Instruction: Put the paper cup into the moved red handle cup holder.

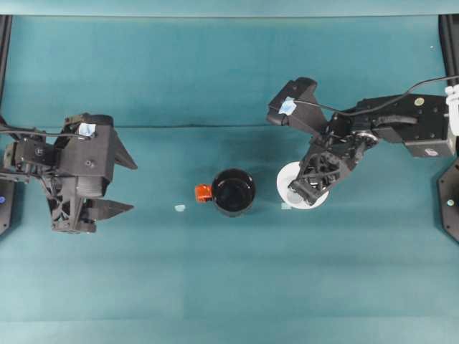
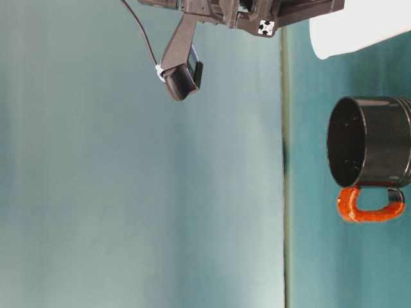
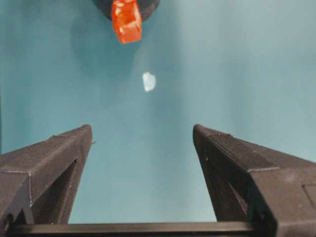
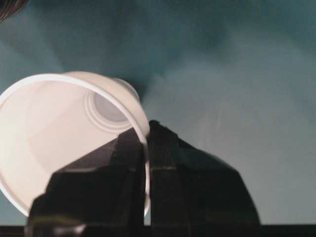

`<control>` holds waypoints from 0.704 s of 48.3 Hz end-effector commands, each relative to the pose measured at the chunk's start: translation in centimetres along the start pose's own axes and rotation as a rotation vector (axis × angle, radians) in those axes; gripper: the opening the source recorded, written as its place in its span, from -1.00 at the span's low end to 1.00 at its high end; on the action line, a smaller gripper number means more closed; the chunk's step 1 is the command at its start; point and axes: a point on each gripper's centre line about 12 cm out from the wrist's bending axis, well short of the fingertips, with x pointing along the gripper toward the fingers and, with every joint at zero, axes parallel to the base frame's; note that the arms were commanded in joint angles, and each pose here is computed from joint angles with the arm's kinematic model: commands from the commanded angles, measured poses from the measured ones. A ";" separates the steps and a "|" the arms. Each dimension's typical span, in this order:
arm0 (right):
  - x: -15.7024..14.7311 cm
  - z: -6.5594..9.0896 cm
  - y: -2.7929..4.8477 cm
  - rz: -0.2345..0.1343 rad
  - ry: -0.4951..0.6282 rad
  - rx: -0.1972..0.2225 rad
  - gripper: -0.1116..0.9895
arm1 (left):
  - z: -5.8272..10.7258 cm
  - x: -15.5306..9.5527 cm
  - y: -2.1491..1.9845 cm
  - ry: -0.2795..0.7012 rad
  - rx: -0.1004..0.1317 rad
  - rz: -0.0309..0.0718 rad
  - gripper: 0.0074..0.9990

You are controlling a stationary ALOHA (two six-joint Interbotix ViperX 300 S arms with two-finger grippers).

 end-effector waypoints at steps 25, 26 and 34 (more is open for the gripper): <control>-15.5 4.0 2.53 0.059 -0.158 -0.047 -1.00 | 0.8 -0.4 0.10 -0.029 0.000 0.004 0.79; -16.1 4.0 2.63 0.061 -0.161 -0.049 -1.00 | 0.8 -0.4 0.10 -0.027 0.000 0.004 0.79; -17.2 4.4 3.39 0.050 -0.135 -0.068 -1.00 | 0.8 -0.4 0.10 -0.029 0.000 0.004 0.79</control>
